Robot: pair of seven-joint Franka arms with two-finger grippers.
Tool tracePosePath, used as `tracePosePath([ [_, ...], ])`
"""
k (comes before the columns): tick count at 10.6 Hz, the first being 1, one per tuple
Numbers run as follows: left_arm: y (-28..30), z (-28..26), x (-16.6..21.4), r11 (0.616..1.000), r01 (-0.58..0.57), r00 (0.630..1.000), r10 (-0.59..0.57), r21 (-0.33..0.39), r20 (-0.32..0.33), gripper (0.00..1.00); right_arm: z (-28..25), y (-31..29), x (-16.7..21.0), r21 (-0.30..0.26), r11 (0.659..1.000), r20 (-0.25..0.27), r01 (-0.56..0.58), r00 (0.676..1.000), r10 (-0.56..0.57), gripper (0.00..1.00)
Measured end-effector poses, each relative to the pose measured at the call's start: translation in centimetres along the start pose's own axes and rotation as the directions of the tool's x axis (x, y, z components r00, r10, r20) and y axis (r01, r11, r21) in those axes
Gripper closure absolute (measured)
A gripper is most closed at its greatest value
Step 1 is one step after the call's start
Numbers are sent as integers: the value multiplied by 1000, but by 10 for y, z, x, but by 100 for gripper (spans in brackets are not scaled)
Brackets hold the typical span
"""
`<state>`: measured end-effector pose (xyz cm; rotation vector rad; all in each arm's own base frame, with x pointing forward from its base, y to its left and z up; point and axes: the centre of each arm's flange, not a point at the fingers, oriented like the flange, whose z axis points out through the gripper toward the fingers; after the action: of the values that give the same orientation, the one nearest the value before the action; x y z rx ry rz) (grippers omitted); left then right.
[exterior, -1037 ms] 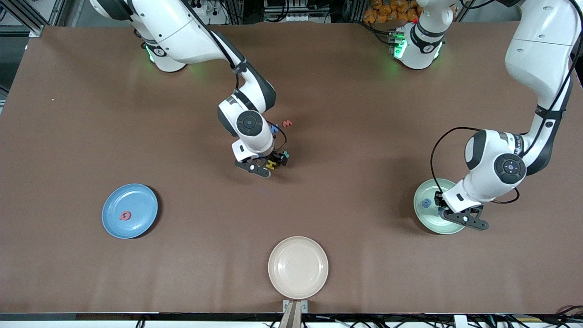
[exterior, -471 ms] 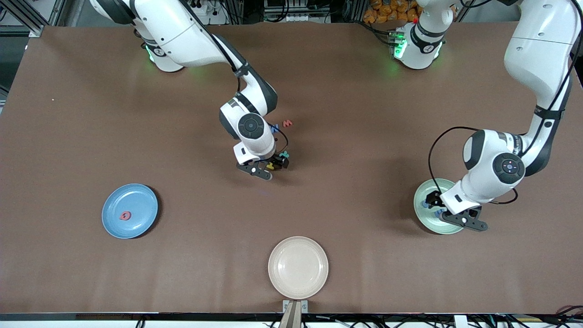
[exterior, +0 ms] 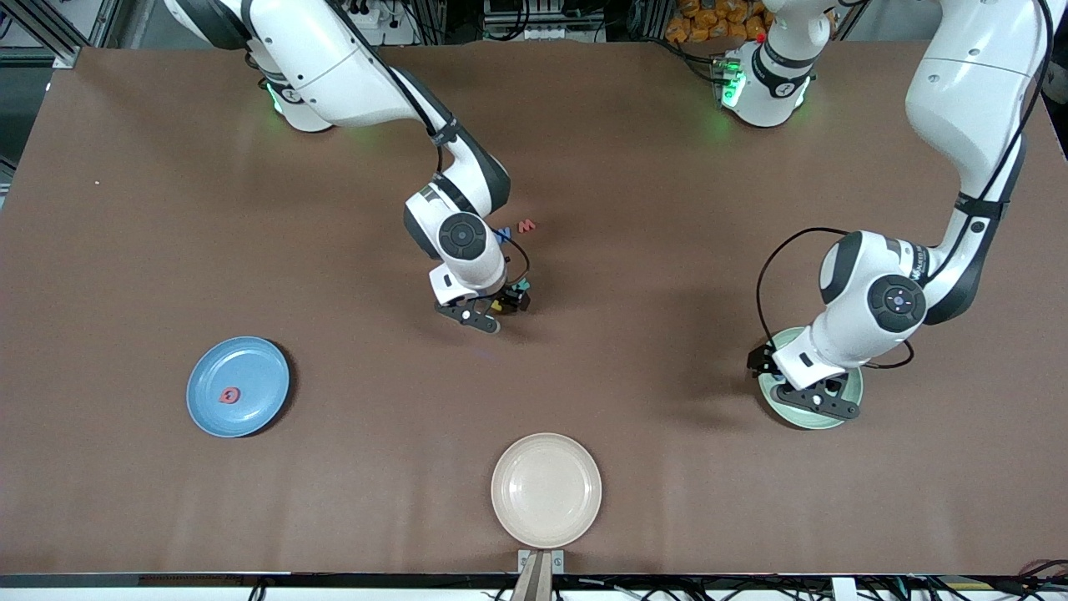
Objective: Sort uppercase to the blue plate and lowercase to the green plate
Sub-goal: 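Grasp the yellow H with the right gripper while the left gripper releases E, then place the H on the blue plate while the left gripper moves to M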
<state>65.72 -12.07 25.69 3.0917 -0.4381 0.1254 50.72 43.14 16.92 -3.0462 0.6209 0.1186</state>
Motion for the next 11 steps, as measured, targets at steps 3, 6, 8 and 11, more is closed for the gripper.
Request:
tracePosePath([
  [3,61,-27,9,998,55,998,-54,-24,19,0,-7,-3,2,6,1000,-8,-4,1000,4,37],
  [6,130,-47,7,994,95,995,-94,-52,33,0,-10,-3,3,2,1000,-10,-6,1000,6,65],
  [8,177,-50,-3,995,85,995,-81,-58,67,0,-10,-3,4,2,1000,-11,-7,1000,7,65],
  [11,243,-53,-30,996,-15,993,26,-91,114,0,-30,15,53,24,1000,-46,-1,999,3,65],
])
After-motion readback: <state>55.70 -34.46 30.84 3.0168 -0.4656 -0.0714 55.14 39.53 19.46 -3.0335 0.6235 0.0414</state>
